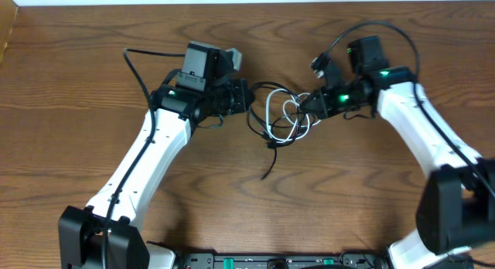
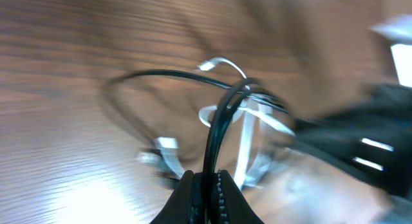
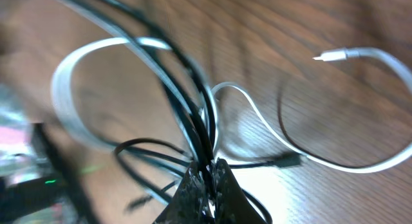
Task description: Untangle cables
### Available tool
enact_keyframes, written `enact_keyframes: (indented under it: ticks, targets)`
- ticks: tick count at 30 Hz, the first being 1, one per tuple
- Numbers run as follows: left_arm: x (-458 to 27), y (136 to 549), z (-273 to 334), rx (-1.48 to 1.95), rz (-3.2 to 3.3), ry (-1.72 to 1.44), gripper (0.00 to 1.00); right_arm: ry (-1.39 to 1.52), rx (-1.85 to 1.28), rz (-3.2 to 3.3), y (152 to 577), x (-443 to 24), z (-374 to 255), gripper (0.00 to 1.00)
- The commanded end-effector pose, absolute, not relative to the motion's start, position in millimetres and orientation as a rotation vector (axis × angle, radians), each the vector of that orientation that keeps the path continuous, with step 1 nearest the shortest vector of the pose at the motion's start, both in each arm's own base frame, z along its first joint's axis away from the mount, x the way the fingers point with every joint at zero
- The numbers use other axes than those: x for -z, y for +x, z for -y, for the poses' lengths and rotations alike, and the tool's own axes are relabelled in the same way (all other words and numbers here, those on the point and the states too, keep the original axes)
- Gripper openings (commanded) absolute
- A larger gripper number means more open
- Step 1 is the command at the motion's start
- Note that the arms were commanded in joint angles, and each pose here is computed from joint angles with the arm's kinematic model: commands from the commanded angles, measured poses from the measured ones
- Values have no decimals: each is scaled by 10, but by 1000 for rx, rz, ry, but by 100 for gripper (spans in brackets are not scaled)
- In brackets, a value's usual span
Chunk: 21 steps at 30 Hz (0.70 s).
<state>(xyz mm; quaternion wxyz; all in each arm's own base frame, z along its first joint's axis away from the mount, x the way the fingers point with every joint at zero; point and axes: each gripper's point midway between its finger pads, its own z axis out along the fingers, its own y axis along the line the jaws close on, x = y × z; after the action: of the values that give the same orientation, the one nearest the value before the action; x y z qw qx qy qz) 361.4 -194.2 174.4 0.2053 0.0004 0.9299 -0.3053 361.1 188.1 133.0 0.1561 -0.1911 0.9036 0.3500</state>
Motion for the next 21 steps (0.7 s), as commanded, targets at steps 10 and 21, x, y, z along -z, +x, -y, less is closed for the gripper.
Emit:
enact_keyframes:
  ticks: [10, 21]
  targets:
    - [-1540, 3660, 1462, 551, -2656, -62, 7, -670, -1565, -1910, 3331, -2966, -1690, 1]
    - [-1925, 3563, 2054, 1034, -2507, 220, 8, -326, -1221, -2424, 3519, -2217, -1761, 57]
